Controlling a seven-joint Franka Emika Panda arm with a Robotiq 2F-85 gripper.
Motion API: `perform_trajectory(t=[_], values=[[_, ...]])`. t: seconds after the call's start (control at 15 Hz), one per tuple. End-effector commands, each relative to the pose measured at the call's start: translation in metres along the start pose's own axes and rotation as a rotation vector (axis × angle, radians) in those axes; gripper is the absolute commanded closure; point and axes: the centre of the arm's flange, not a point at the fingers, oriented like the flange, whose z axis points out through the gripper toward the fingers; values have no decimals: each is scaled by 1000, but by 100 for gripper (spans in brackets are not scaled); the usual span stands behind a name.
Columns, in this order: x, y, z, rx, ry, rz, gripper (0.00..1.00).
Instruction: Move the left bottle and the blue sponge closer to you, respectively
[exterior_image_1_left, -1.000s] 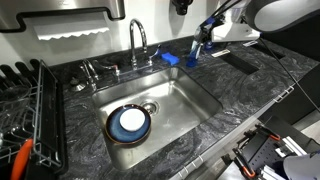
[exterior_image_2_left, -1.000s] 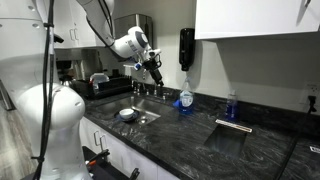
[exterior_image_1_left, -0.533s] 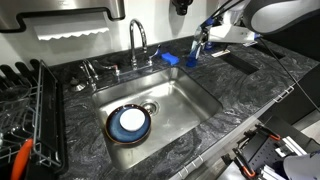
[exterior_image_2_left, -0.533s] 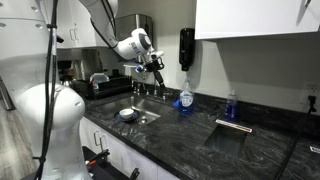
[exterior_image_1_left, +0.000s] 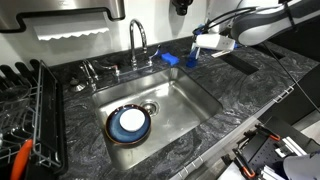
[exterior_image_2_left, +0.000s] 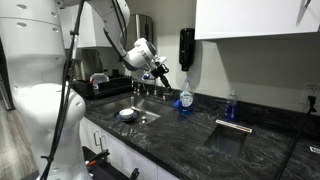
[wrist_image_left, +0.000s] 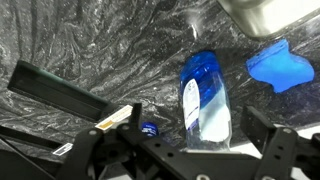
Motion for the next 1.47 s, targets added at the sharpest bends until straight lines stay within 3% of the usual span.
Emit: perform_trajectory(t=[0.0, 0.6, 1.13, 1.4], values=[[19, -21, 19, 13, 94, 0, 0], [74, -11, 71, 50, 159, -15, 0], [78, -33, 87, 114, 146, -63, 0], [75, -43, 87, 84, 139, -59, 0]])
